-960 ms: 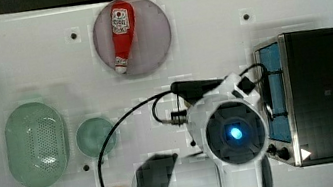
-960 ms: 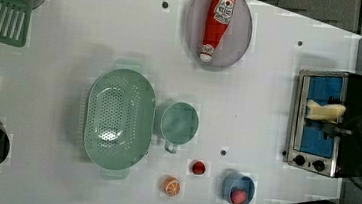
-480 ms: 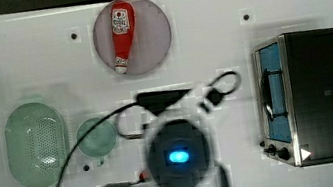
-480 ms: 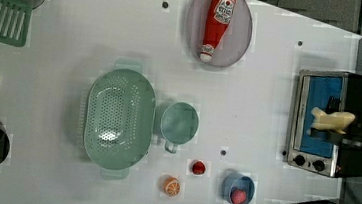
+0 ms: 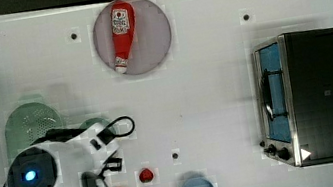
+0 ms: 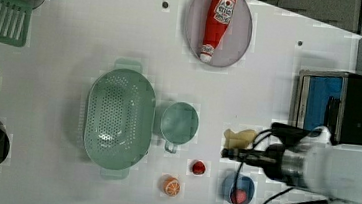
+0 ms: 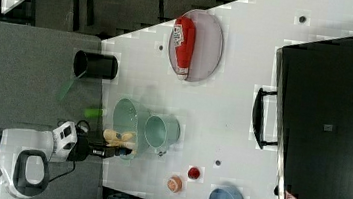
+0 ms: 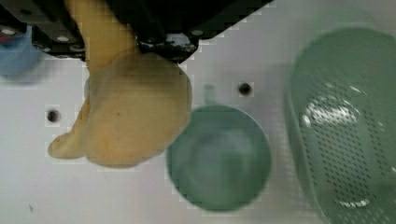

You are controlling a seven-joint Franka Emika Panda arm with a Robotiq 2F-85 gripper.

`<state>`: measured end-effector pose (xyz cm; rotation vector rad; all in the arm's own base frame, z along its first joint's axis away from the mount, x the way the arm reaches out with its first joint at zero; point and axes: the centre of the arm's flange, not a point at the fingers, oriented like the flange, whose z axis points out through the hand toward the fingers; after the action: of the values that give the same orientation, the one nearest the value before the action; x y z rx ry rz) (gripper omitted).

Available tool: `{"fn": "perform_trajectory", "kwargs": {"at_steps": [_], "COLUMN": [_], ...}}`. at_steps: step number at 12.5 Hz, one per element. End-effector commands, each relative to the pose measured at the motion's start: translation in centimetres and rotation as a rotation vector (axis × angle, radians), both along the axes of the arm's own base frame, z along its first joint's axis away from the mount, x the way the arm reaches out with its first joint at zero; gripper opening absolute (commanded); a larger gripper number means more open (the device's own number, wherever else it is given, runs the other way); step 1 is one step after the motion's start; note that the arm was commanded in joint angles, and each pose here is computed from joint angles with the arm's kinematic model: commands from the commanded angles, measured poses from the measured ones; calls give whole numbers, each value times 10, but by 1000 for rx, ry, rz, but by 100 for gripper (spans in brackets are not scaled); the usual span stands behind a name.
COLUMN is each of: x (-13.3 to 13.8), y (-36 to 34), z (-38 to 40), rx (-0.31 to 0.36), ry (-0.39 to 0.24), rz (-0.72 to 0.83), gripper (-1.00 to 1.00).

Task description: Pick Banana and place it in mug.

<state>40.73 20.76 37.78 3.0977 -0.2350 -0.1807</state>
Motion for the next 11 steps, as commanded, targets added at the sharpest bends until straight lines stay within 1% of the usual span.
{"fn": "perform_trajectory", "kwargs": {"at_steps": [1,3,5,6,7,8,9,10,11], "x": [25,30,38,45,46,45,45,50,50], "y": [7,13,20,24,24,26,26,27,24], "z": [-9,-39,-70,-82,-98,-112,-123,-125,-130], "rx": [41,52,87,116,125,130,132,150,143], "ry": [-44,-13,-17,-45,-47,-34,-22,-48,-44], "rz": [-194,-197,-199,-205,-203,-206,-226,-257,-280], "gripper": [-46,-46,-46,-46,-46,-46,-38,-18,7]}}
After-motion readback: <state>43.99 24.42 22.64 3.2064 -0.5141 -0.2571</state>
